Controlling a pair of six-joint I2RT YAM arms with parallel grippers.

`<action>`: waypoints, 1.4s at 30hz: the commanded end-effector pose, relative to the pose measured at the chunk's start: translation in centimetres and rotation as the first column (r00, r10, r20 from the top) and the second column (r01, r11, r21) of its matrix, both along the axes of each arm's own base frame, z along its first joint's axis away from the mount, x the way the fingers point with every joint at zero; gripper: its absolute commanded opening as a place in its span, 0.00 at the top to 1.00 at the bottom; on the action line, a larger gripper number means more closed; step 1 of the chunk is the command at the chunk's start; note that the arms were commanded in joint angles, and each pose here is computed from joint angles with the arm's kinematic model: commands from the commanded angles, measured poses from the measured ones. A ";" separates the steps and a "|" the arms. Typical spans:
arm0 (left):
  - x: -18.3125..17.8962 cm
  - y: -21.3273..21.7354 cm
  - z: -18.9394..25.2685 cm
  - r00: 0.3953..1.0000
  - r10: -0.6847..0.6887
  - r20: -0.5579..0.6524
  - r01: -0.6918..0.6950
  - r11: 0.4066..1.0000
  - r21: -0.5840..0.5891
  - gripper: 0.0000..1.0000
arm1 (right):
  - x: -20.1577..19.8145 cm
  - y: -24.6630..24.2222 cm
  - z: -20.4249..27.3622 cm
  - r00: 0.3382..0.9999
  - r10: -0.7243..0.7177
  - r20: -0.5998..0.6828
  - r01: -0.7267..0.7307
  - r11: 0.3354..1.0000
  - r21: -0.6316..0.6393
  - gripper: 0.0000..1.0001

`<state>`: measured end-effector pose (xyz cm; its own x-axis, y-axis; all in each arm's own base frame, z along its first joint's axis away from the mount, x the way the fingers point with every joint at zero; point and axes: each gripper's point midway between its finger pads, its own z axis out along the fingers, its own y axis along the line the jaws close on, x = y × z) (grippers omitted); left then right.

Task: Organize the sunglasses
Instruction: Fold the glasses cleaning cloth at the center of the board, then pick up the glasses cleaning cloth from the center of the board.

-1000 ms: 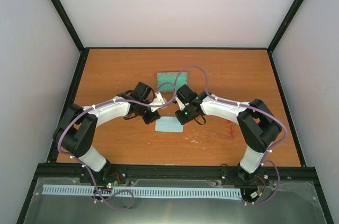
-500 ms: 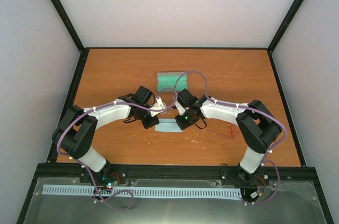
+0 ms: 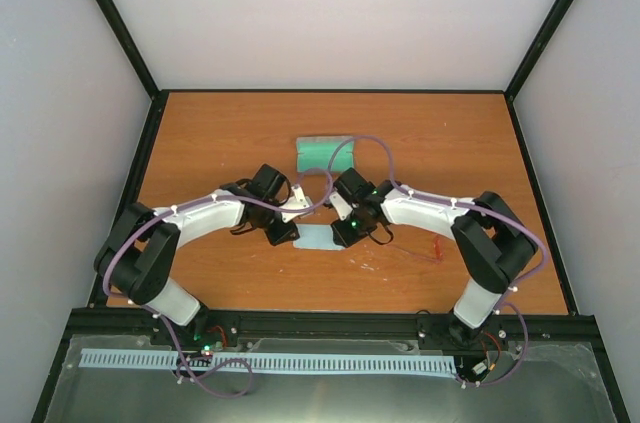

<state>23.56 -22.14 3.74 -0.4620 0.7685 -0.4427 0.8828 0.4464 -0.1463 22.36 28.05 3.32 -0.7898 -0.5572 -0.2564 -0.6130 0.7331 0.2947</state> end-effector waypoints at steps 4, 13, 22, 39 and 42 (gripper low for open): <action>2.4 -0.9 2.0 0.994 0.053 0.093 -0.050 0.998 -0.037 0.70 | 0.2 -1.3 3.7 0.995 -0.004 0.104 0.004 1.000 0.005 0.56; 3.5 -1.7 1.1 0.996 0.065 0.066 -0.061 0.997 -0.053 0.70 | 3.3 -2.7 0.9 0.990 -0.106 0.097 0.111 0.993 -0.048 0.63; 4.4 -1.2 1.4 0.993 0.106 0.044 -0.103 0.992 -0.074 0.70 | 4.3 -1.7 -1.0 0.992 -0.115 0.059 0.117 0.992 -0.039 0.61; 4.4 -0.7 0.8 0.995 0.098 0.021 -0.096 0.993 -0.063 0.69 | 3.2 -1.8 -3.0 0.994 -0.102 -0.027 0.100 0.993 -0.067 0.93; 4.3 -0.6 0.4 0.996 0.092 0.015 -0.091 0.995 -0.048 0.67 | 3.2 -1.9 -3.1 0.994 -0.103 -0.025 0.101 0.992 -0.074 0.97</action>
